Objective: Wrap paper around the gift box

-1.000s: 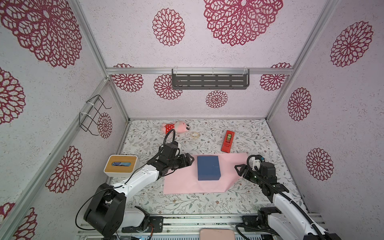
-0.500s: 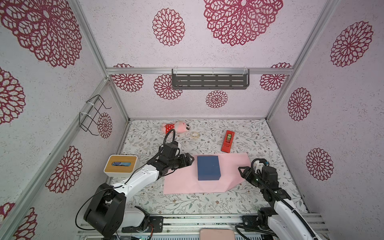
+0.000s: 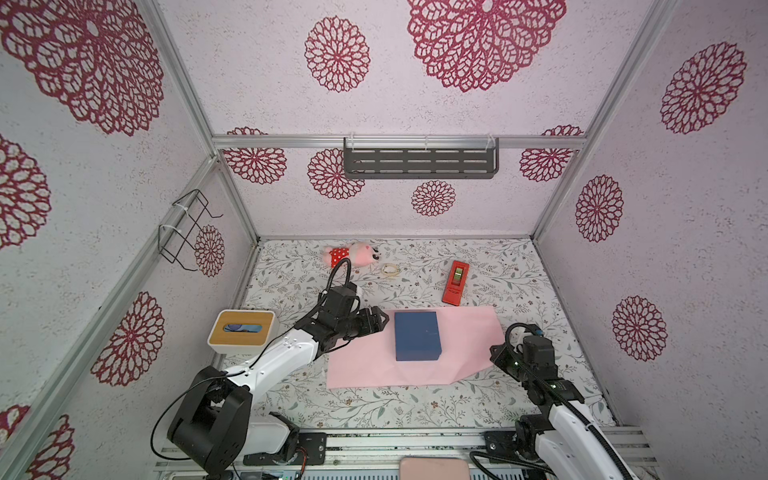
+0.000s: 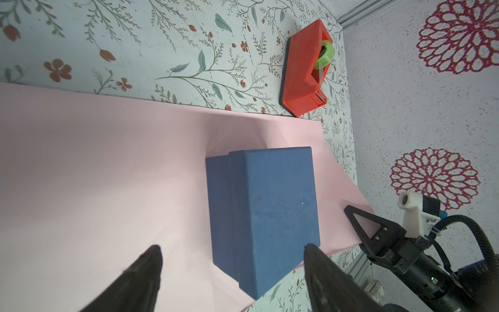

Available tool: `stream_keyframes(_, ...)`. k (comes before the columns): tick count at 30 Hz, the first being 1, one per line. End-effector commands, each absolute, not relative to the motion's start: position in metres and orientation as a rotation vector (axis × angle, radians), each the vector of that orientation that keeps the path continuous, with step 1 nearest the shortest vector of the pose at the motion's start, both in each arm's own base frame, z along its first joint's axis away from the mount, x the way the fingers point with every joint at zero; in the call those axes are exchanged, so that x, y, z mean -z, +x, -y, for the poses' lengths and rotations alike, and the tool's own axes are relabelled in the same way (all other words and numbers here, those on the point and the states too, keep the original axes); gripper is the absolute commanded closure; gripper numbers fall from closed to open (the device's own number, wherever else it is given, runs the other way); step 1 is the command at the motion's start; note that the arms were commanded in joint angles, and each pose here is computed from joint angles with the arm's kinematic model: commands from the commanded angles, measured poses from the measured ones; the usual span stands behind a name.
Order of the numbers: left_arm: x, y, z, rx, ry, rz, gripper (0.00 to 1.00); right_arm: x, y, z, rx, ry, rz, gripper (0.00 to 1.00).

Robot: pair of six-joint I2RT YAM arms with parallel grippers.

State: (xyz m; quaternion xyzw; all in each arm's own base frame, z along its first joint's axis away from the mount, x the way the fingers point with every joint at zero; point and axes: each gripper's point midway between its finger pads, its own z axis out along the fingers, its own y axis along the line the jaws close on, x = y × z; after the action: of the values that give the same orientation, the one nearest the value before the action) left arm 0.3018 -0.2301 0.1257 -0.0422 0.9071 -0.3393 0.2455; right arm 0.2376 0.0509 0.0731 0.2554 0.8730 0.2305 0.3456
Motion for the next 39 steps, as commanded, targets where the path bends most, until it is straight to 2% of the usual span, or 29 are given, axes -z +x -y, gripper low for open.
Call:
stream_keyframes(1, -0.144, 0.305, 0.239, 0.962, -0.093, -2.438, 0.16, -0.097, 0.247, -0.052, -0.587, 0.573, -2.213, 0.92)
stream_keyframes(23, -0.174, 0.309, 0.293, 1.073, -0.031, -2.428, 0.16, -0.172, 0.236, -0.142, -0.847, 0.013, -2.027, 0.94)
stream_keyframes(33, -0.189, 0.308, 0.361, 1.304, 0.018, -2.425, 0.17, -0.172, 0.231, -0.177, -0.861, -0.114, -2.049, 0.94)
stream_keyframes(39, -0.181, 0.319, 0.378, 1.33, -0.014, -2.454, 0.15, -0.167, 0.227, -0.192, -0.857, -0.158, -2.062, 0.94)
